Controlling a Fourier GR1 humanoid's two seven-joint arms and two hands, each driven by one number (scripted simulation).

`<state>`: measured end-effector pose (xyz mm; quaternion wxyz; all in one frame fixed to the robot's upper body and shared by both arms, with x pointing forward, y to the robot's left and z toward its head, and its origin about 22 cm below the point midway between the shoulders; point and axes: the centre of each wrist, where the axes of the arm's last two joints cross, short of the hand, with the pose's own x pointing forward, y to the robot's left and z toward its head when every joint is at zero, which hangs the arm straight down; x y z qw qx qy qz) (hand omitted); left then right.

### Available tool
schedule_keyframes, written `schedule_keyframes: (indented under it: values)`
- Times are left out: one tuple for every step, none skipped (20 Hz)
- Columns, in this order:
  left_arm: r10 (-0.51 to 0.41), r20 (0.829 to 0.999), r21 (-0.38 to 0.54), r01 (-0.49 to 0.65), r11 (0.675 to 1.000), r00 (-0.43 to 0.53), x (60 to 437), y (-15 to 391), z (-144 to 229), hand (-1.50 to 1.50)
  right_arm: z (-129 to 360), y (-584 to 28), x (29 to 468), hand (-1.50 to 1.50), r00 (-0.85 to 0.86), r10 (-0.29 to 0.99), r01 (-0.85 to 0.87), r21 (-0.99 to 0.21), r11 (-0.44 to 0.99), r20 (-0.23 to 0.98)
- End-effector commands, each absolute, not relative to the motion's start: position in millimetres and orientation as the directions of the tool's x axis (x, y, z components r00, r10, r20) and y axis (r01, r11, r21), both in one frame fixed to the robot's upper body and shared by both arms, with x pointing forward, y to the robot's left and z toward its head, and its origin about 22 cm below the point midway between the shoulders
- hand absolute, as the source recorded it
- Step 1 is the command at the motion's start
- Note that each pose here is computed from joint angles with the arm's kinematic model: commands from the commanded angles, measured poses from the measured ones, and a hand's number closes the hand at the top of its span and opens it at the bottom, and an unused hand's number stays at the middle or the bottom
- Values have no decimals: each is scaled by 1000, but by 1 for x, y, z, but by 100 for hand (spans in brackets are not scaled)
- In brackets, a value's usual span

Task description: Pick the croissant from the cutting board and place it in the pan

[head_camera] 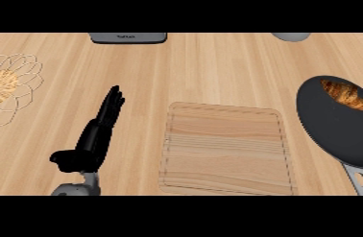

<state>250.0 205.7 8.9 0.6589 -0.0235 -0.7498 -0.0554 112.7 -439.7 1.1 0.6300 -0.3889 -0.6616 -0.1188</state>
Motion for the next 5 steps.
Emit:
schedule_keyframes:
  values:
    - [-54,989,70,115,991,-136,242,206,12,0,13,-429,108,-150,122,385,659,-365,657,915]
    - [-23,992,38,123,992,-121,237,201,-2,0,-8,-442,120,-150,128,413,682,-382,624,902]
    - [-37,991,51,109,993,-128,239,209,6,0,16,-426,105,-150,115,427,685,-383,619,897]
    - [-55,990,71,117,991,-130,240,214,3,0,7,-422,115,-150,133,429,689,-394,608,894]
    - [-28,991,42,110,993,-134,248,200,12,0,-22,-435,95,-150,147,454,671,-426,607,879]
